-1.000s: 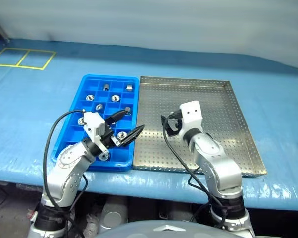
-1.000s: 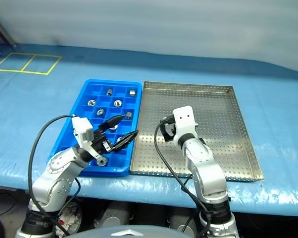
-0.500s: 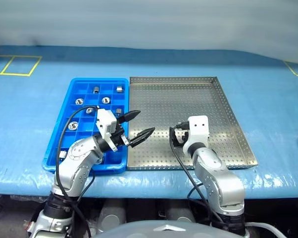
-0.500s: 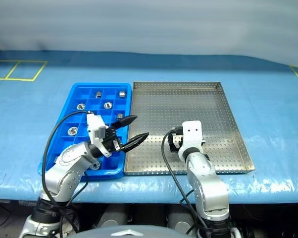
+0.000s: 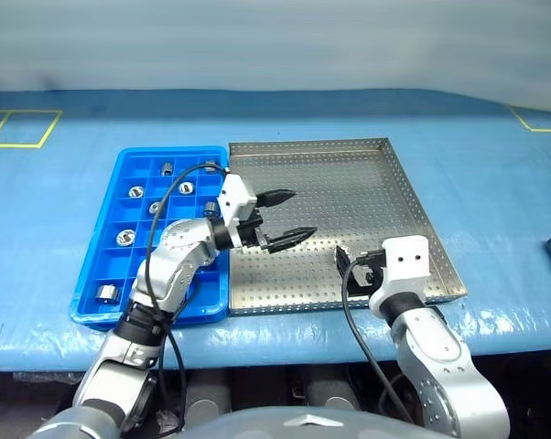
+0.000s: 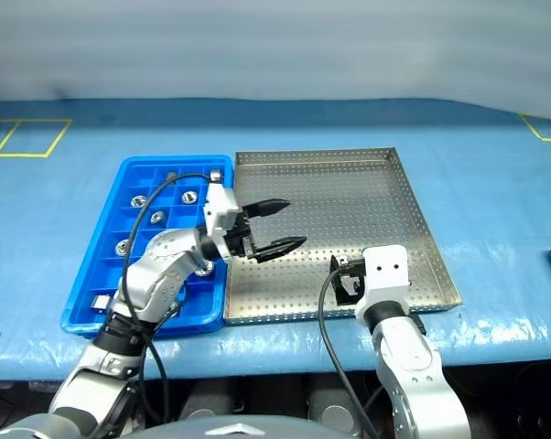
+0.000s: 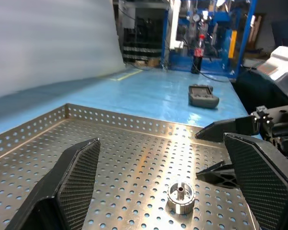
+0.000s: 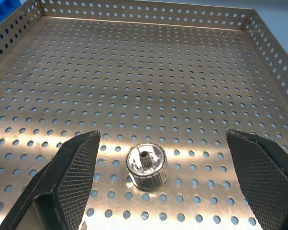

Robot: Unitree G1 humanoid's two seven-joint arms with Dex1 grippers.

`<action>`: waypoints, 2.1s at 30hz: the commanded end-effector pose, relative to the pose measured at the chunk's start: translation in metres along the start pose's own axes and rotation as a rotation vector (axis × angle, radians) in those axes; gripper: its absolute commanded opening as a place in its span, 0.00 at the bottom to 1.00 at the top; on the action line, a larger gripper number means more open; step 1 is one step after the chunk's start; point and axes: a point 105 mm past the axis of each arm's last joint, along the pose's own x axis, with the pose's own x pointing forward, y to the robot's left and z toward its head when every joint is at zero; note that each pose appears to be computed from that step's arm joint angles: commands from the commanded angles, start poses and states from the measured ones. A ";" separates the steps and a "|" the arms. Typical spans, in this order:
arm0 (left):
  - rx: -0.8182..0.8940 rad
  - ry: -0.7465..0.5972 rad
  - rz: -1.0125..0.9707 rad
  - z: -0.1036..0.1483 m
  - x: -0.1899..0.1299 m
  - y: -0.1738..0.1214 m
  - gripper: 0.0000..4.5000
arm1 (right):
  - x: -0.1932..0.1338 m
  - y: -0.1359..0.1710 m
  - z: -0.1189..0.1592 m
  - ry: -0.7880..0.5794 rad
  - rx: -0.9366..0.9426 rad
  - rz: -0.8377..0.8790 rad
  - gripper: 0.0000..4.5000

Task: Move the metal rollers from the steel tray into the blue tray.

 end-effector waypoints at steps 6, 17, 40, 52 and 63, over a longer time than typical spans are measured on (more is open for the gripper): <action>0.010 0.145 0.006 -0.026 0.041 0.006 1.00 | -0.021 0.017 0.015 -0.074 0.000 0.050 0.99; 0.021 0.238 -0.028 -0.051 0.077 -0.009 1.00 | -0.031 0.044 0.013 -0.096 -0.017 0.199 0.99; 0.010 0.347 -0.017 -0.085 0.094 -0.020 0.44 | -0.023 0.046 0.015 -0.072 -0.037 0.192 1.00; -0.063 0.150 0.291 -0.024 0.058 0.041 0.38 | -0.003 0.071 0.040 -0.155 -0.080 0.334 1.00; 0.066 0.063 0.682 0.026 -0.058 0.080 0.38 | 0.012 0.098 0.048 -0.175 -0.166 0.526 1.00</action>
